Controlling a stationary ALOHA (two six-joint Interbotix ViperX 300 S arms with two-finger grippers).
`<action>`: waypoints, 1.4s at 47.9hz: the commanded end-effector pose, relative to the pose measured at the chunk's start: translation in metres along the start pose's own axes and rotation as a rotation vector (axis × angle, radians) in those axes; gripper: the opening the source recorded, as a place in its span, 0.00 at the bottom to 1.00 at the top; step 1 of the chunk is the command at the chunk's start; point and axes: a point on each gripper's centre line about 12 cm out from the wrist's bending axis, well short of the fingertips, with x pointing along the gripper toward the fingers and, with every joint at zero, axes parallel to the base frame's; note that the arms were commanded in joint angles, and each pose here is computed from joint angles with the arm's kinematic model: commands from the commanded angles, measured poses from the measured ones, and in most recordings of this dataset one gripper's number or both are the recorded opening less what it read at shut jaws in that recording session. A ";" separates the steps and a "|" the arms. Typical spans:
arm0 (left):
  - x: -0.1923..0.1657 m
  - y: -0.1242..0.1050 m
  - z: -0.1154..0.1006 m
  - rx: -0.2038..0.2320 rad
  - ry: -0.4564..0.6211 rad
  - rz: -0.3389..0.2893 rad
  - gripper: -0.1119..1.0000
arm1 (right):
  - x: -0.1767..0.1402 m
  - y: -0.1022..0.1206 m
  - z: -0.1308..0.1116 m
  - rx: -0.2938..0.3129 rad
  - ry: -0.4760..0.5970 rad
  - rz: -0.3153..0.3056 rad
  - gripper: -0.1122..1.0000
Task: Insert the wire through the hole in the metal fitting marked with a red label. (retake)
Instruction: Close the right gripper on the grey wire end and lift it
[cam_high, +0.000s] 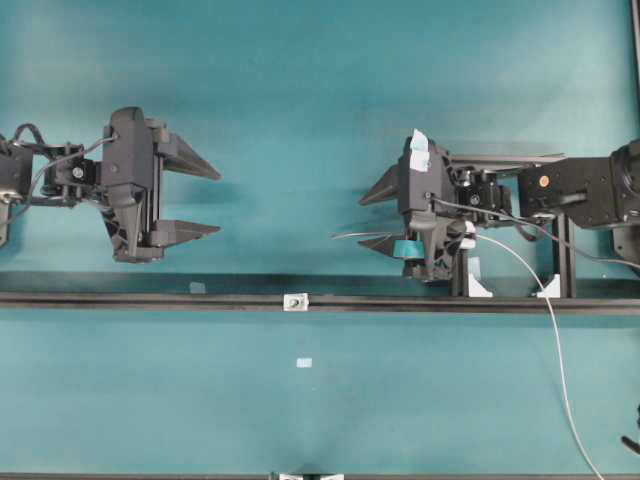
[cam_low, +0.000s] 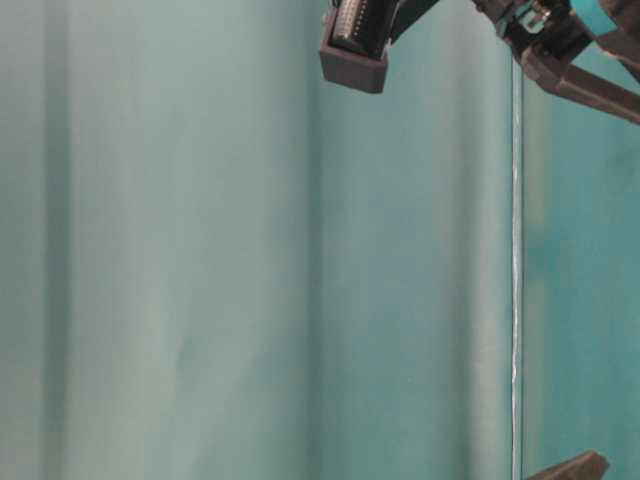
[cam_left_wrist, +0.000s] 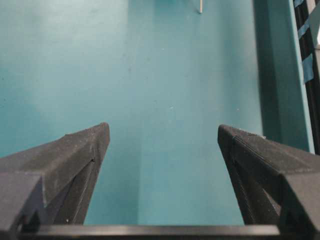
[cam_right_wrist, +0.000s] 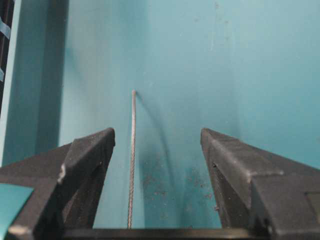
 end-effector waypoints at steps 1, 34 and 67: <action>0.001 0.000 0.010 -0.003 -0.034 -0.001 0.83 | 0.000 0.002 0.011 0.003 -0.036 0.006 0.78; 0.000 0.000 0.010 -0.003 -0.046 -0.001 0.83 | 0.001 0.002 0.010 -0.006 -0.039 0.008 0.12; -0.002 -0.001 0.018 -0.002 -0.072 -0.002 0.83 | -0.024 -0.002 0.035 0.011 -0.086 -0.003 0.12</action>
